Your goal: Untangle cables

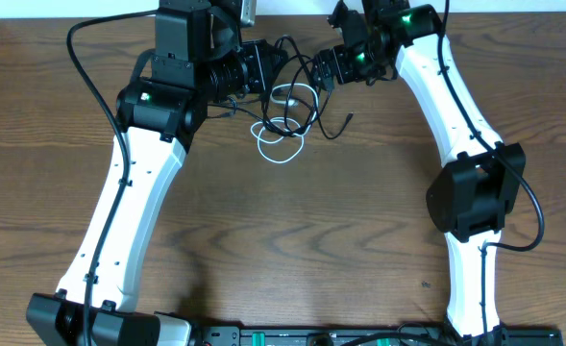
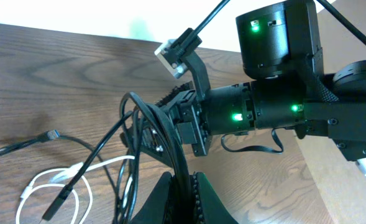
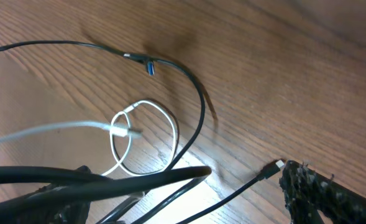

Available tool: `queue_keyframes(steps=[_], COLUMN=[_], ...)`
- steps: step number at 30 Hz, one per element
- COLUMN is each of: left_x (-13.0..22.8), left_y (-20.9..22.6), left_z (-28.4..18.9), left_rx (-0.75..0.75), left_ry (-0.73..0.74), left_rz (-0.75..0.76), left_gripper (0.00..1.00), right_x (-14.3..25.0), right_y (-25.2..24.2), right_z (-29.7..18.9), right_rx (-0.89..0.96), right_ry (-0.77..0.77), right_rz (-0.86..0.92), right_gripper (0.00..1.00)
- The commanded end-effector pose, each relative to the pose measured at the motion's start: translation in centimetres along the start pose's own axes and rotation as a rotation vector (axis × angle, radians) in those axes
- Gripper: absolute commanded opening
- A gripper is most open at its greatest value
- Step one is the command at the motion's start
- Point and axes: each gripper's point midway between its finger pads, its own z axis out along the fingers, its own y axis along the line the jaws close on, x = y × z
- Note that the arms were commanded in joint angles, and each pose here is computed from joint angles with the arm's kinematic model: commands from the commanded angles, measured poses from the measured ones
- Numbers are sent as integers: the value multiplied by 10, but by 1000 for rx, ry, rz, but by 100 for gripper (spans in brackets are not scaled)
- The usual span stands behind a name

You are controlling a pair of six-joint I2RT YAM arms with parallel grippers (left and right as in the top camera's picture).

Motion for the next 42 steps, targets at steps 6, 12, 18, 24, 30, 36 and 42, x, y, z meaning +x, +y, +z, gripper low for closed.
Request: queue_keyframes(steps=[6,12,18,24,30,36,42], left_x=[-6,-11,-23,-44,-69,-91,-96], left_y=[-22,-33,-51,-63,-67,-59,-58], left_z=[-13,-22,-50,-98,-148,-188,-194], left_rx=[87,120,145,145,120,66,61], left_ry=[-17,-39,-111,-242,-400,-535,-560], left_rz=[4,18,63,115,174,216,229], left_gripper=[8,8,7,8,7,7,7], right_x=[-9,-11,-1,14,31,45,63], right_y=[7,-22,-66,-95,-111,-120,-122], right_z=[0,17,32,44,49,48,44], right_rx=[-11,105,249,274,292,304,321], right_ry=[-32,-47,-37,12,67,113,188], right_rz=[14,167,322,382,423,454,444], right_gripper=[91,86,85,85,85,85,85])
